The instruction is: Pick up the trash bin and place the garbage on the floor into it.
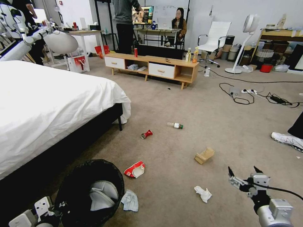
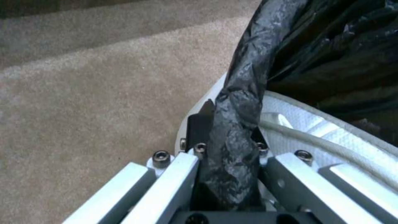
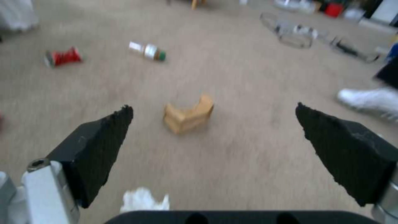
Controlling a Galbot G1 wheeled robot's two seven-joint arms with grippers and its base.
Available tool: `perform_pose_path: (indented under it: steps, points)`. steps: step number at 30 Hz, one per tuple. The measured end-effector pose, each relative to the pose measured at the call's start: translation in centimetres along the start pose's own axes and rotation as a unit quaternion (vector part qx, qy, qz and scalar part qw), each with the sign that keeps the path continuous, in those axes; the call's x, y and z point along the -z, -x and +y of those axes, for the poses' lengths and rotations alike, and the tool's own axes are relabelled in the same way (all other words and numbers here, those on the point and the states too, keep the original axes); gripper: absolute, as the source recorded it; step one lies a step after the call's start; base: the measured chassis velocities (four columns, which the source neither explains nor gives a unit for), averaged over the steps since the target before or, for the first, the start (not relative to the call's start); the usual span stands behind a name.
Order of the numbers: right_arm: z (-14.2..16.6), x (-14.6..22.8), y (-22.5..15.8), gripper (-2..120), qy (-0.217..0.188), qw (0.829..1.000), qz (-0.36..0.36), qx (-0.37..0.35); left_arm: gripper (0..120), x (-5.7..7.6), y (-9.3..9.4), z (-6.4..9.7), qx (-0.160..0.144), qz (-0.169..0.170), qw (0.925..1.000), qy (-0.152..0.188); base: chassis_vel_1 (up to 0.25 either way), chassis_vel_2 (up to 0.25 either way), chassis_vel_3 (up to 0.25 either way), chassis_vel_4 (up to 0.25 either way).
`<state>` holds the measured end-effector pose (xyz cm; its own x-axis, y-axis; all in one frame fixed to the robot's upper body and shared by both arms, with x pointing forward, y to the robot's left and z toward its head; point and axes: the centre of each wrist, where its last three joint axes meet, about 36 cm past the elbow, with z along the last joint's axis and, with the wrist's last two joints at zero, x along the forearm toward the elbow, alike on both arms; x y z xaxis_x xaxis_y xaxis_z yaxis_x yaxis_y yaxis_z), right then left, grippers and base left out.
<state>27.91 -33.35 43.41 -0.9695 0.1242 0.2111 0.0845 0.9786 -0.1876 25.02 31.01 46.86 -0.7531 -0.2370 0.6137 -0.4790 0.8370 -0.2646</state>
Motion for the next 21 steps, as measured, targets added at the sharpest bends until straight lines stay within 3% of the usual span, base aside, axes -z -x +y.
perform_pose_path:
  steps: [12,21]
  points:
    - [0.6,-0.6,1.6,100,-0.02,0.992,0.117,0.046,2,-0.4,0.0,-0.3,0.002,0.0,1.0,0.009,0.0,0.0,0.0,0.0]
    - [1.8,-1.3,4.0,100,-0.03,0.96,0.259,0.1,2,-0.9,-0.1,-0.2,0.01,0.004,0.9998,0.017,0.0,0.0,0.0,0.0]
